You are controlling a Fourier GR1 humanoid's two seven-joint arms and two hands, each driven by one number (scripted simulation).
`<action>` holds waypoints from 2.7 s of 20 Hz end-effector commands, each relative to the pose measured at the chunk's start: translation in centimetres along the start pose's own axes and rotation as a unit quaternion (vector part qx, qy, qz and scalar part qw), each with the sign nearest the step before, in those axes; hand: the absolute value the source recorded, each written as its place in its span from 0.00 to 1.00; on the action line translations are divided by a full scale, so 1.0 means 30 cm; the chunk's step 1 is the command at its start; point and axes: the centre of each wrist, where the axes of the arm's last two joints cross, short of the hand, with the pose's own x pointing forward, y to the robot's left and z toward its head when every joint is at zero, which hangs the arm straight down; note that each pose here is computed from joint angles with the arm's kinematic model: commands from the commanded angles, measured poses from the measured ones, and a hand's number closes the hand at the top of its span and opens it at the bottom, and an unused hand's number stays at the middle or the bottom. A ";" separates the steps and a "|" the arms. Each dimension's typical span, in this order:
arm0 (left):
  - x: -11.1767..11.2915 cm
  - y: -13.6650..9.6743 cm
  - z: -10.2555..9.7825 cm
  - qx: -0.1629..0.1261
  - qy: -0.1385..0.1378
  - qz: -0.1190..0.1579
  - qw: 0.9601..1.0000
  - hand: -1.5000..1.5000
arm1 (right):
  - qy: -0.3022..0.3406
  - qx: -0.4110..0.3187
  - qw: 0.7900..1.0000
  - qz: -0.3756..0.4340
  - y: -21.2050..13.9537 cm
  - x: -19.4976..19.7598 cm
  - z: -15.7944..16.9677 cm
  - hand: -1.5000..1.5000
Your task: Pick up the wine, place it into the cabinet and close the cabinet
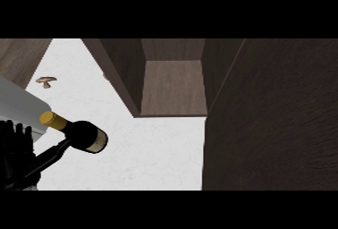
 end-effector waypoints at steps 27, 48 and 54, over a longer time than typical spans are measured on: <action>-0.448 -0.016 -0.030 -0.057 0.042 0.151 0.986 0.00 | -0.035 0.023 0.999 -0.024 0.016 0.135 0.034 0.00; -0.484 -0.062 -0.055 -0.228 -0.020 0.074 0.971 1.00 | -0.027 0.019 0.999 -0.006 0.006 0.074 0.023 0.00; -0.501 -0.023 0.023 -0.334 -0.050 -0.003 0.941 1.00 | -0.033 0.013 0.999 -0.013 0.045 0.081 0.033 0.00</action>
